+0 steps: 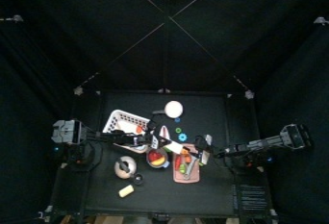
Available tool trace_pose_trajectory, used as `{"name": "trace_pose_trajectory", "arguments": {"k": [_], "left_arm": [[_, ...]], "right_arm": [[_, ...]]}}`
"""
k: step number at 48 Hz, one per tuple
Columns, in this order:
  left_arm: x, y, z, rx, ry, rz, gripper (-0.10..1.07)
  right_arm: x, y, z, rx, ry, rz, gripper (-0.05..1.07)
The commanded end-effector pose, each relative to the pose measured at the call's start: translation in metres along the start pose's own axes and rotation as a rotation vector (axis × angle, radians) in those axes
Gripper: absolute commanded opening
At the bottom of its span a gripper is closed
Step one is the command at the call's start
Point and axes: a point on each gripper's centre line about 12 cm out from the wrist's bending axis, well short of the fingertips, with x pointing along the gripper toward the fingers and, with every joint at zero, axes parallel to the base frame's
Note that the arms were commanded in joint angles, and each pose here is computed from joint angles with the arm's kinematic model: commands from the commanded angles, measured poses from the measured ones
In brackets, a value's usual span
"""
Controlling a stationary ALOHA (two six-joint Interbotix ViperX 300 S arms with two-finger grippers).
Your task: Place cleaver in basket
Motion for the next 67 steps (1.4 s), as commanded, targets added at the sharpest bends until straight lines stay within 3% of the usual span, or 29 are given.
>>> {"name": "trace_pose_trajectory", "arguments": {"k": [1,9,15,26,31,35,46,55,67], "left_arm": [[-0.018,-0.015,0.012,0.003,-0.046,-0.060,0.48],[-0.057,-0.012,0.014,0.005,-0.056,-0.071,0.48],[-0.099,0.000,0.024,-0.004,-0.103,-0.066,0.48],[-0.168,0.006,0.039,-0.012,-0.188,-0.084,0.48],[-0.189,0.015,0.044,-0.020,-0.200,-0.036,0.48],[-0.203,0.028,0.046,-0.030,-0.202,0.041,0.48],[-0.217,0.061,0.048,-0.053,-0.202,0.220,0.48],[-0.220,0.071,0.048,-0.060,-0.215,0.259,0.48],[-0.221,0.082,0.037,-0.082,-0.158,0.323,0.49]], "right_arm": [[-0.001,0.000,0.004,0.003,-0.013,0.003,0.90],[-0.001,0.000,0.004,0.000,-0.014,0.003,0.90],[-0.001,0.000,0.003,0.003,-0.010,0.001,0.90],[-0.001,0.000,0.004,0.002,-0.012,0.001,0.90],[0.000,-0.001,0.005,0.004,-0.012,-0.003,0.90],[0.000,-0.001,0.005,0.005,-0.012,-0.004,0.90],[0.001,-0.002,0.004,0.005,-0.006,-0.009,0.90],[0.003,-0.003,0.003,0.007,0.001,-0.015,0.90],[0.004,-0.004,0.003,0.007,0.003,-0.021,0.90]]}}
